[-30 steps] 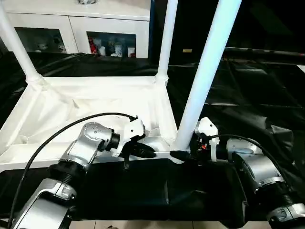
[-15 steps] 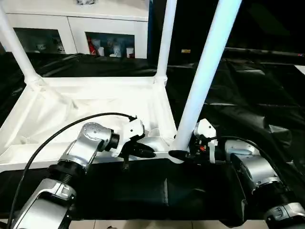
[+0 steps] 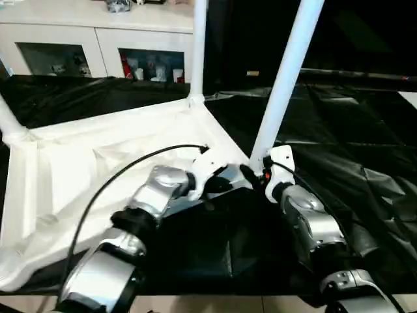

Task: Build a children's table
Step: Rotate leg to tighten

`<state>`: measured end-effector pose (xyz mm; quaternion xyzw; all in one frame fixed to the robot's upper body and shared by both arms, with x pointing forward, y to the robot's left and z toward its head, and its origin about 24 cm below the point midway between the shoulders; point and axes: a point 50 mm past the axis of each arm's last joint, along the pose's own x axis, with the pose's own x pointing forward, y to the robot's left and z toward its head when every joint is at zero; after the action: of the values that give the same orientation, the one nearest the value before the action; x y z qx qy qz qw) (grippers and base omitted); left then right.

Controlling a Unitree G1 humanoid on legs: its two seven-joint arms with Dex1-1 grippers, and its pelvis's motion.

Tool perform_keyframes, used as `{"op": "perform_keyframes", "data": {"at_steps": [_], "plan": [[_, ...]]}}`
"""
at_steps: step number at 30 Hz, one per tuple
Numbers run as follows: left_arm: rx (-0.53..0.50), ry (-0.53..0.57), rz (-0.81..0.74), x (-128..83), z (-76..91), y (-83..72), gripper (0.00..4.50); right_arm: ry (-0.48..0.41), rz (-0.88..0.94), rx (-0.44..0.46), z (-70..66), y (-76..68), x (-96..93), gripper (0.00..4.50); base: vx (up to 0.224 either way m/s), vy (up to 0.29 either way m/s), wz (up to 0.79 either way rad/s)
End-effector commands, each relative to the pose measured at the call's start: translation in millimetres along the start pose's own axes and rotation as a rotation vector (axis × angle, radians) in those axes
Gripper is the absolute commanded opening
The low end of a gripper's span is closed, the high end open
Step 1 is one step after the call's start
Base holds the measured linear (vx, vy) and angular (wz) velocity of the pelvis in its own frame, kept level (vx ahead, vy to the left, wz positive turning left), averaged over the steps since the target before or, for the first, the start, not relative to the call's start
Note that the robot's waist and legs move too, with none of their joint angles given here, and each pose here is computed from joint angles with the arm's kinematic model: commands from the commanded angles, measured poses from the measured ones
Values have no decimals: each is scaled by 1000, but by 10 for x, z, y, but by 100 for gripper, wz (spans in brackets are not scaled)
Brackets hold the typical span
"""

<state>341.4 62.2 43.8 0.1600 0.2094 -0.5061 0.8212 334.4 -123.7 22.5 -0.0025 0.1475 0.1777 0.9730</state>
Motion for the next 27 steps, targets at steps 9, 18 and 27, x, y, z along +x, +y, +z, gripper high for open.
{"op": "perform_keyframes", "data": {"at_steps": [9, 18, 27], "plan": [[15, 63, -15, 109, -95, -100, 0, -27, 108, -28, 99, 210, 55, 369, 0, 0, 0], [51, 22, -193, -184, -241, -49, 0, -26, 418, -120, 174, -80, -236, 375, 0, 0, 0], [37, -19, -403, -552, -304, -36, 0, 71, 718, -225, 110, -139, -528, 375, 0, 0, 0]]}}
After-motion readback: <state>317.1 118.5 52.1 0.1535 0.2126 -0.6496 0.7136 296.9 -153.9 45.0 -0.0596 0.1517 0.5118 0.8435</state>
